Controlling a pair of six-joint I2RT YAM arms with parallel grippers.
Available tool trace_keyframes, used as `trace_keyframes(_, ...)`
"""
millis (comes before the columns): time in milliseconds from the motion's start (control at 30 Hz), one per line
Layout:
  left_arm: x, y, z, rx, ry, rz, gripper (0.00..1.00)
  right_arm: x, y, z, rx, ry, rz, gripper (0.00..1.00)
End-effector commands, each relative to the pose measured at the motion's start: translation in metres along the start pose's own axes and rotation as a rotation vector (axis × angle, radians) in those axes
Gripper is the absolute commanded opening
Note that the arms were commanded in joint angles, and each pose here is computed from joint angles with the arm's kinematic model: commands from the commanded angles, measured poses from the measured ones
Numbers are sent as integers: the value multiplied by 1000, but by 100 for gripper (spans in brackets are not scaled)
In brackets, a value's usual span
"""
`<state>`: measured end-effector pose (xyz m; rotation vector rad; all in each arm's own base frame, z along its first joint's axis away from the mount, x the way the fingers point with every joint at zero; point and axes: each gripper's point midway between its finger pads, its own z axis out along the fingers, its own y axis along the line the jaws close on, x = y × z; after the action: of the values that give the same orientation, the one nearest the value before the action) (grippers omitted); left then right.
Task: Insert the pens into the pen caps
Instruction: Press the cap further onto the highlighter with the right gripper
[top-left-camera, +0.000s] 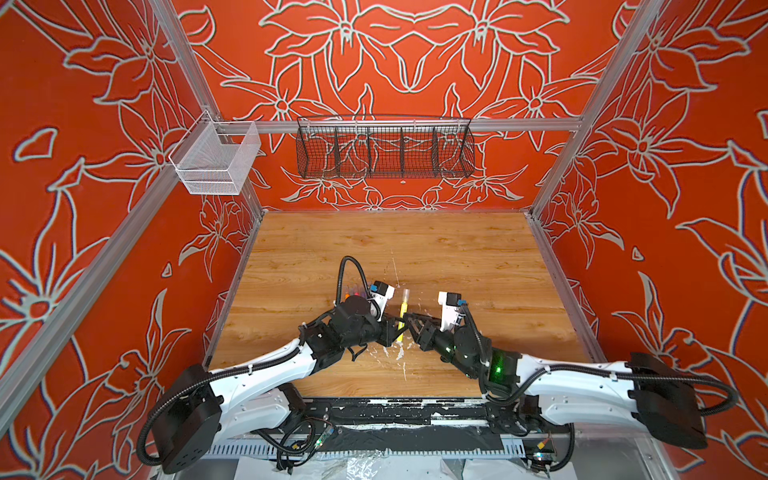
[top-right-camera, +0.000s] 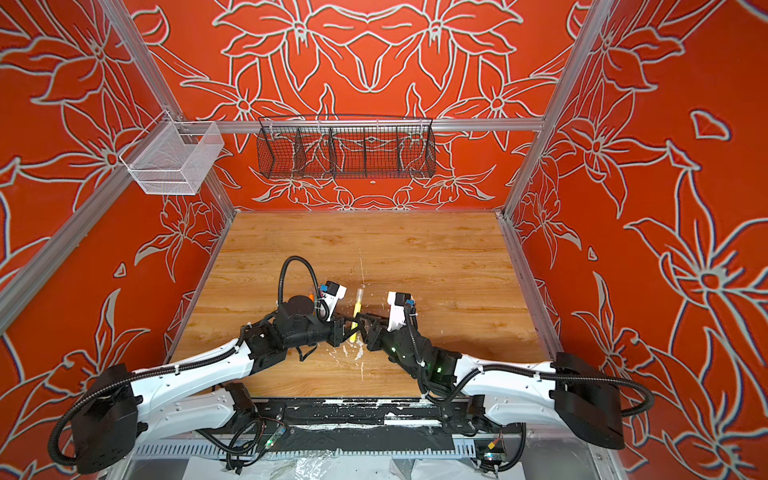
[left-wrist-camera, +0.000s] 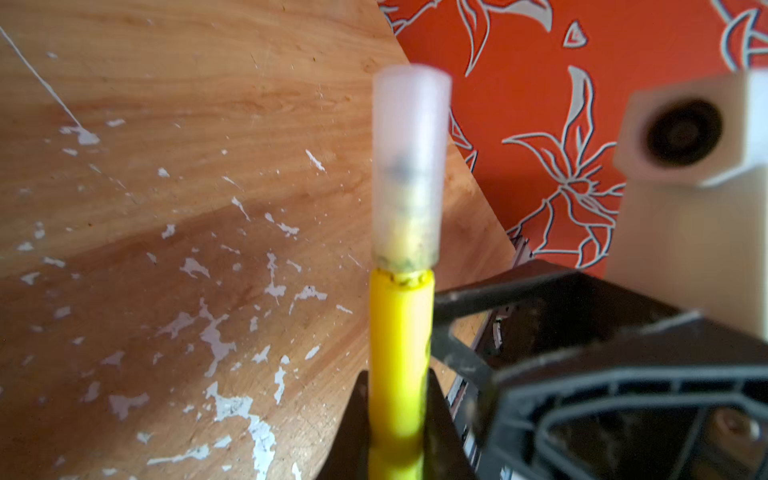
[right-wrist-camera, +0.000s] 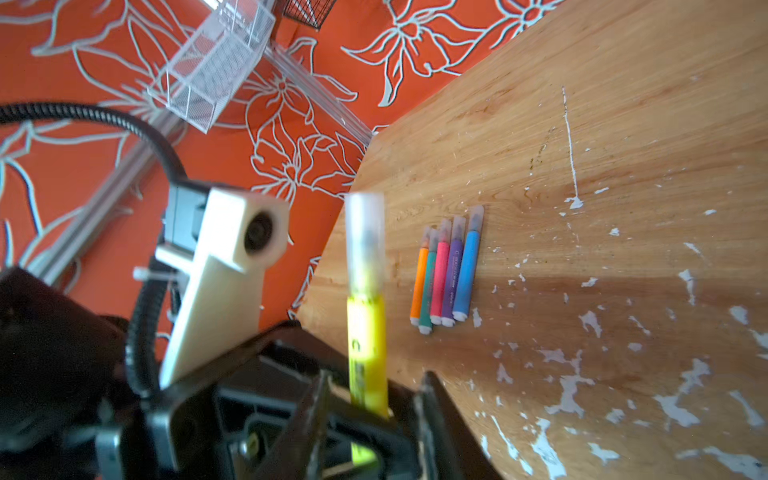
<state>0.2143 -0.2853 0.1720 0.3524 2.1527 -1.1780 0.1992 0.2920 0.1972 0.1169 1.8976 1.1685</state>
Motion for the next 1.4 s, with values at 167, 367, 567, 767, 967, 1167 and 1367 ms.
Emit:
trace_keyframes(167,-1,-9,-10,52,-33,80,0,-28,5,-30,18,-41,-67,57)
trace_keyframes(367,12,-17,-14,114,8,141,0,-50,24,-37,-1,-91,-123,65)
trace_keyframes(567,11,-27,-25,157,-11,181,0,-58,35,-26,19,-101,-149,65)
trace_keyframes(767,11,-30,-26,165,-8,189,0,-57,49,-8,-17,-89,-137,64)
trace_keyframes(967,12,-30,-25,166,-2,188,0,-57,55,8,-9,-80,-141,59)
trace_keyframes(1167,13,-28,-25,162,-1,188,0,-60,50,24,1,-65,-106,53)
trace_keyframes(1367,14,-26,-24,154,1,185,0,-58,51,35,-14,-33,-85,40)
